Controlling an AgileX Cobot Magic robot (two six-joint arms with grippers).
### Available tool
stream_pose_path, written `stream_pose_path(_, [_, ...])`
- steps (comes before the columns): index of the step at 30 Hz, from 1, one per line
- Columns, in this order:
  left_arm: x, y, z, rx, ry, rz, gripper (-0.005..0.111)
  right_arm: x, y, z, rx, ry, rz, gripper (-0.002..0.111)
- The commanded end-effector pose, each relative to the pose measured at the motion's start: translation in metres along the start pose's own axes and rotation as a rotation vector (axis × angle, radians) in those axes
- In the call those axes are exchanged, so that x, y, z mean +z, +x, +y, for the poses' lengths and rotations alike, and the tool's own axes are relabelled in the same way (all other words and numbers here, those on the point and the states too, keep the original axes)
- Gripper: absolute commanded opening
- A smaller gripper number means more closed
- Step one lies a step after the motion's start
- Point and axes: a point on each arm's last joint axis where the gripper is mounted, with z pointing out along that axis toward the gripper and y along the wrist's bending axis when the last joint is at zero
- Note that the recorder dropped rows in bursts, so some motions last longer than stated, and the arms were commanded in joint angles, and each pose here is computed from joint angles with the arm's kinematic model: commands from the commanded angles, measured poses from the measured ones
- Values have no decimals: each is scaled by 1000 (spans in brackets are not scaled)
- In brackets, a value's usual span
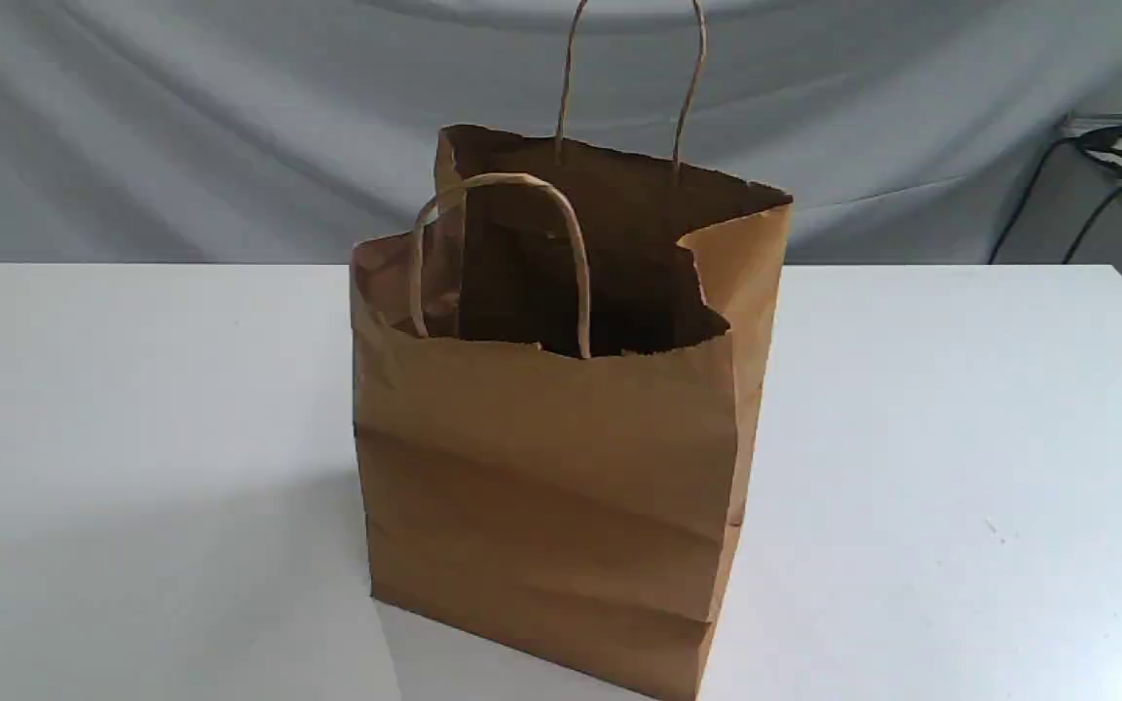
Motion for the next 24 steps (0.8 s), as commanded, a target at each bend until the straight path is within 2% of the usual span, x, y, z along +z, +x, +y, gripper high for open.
stream_pose_path(1, [-4,17,1,12,-28,7,0,0,1,0,0,6,2,0])
stream_pose_path(5, [-8,38,0,12,-32,25,0,0,1,0,0,6,2,0])
stream_pose_path(8, [-10,39,0,5,-29,16,0,0,1,0,0,6,2,0])
stream_pose_path(16, [-11,52,-3,76,13,154,0,0,1,0,0,6,2,0])
stream_pose_path(21, [-11,52,-5,1,21,160,0,0,1,0,0,6,2,0])
stream_pose_path(24, [-11,52,-5,1,21,160,0,0,1,0,0,6,2,0])
